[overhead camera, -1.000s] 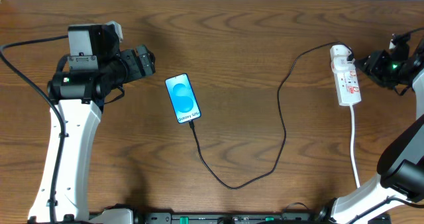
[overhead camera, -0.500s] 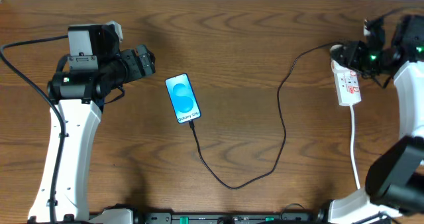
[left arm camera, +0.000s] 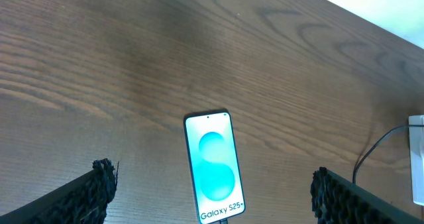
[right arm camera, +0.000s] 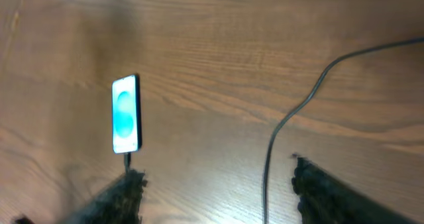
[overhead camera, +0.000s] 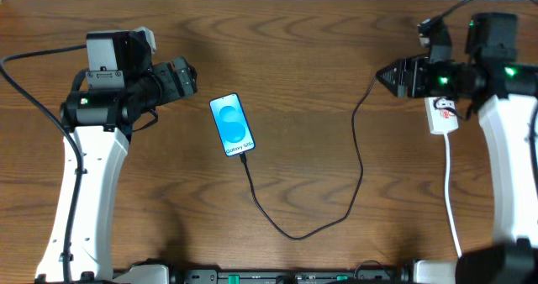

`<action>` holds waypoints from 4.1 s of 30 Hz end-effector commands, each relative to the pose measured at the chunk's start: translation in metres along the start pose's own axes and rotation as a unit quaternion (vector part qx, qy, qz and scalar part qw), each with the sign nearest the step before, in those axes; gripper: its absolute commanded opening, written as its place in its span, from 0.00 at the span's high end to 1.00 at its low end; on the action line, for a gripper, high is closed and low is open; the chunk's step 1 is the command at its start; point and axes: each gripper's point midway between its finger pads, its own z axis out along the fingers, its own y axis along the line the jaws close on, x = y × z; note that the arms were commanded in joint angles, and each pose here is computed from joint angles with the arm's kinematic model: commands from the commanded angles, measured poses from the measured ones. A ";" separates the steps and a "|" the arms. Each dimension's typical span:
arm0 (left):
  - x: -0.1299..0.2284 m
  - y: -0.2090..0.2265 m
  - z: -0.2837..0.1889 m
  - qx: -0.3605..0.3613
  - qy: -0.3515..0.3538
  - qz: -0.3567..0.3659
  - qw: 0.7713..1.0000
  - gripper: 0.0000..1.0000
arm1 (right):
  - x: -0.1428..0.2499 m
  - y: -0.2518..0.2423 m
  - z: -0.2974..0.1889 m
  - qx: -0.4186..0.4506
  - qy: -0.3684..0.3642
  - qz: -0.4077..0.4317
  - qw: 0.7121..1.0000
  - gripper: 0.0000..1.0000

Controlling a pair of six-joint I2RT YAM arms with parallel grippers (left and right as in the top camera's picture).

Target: Plug charger to phone and switch on socket

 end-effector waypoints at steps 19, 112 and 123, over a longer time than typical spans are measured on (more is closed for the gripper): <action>-0.003 0.000 -0.002 -0.004 -0.006 0.010 1.000 0.05 | -0.002 0.048 -0.060 0.000 -0.064 -0.099 0.993 0.01; -0.008 0.010 -0.004 -0.035 -0.018 0.010 0.999 0.05 | 0.169 0.021 0.000 0.101 -0.378 -0.342 0.854 0.01; -0.031 0.002 -0.046 -0.039 -0.169 0.173 0.970 0.05 | 0.169 0.021 0.000 0.101 -0.378 -0.342 0.854 0.01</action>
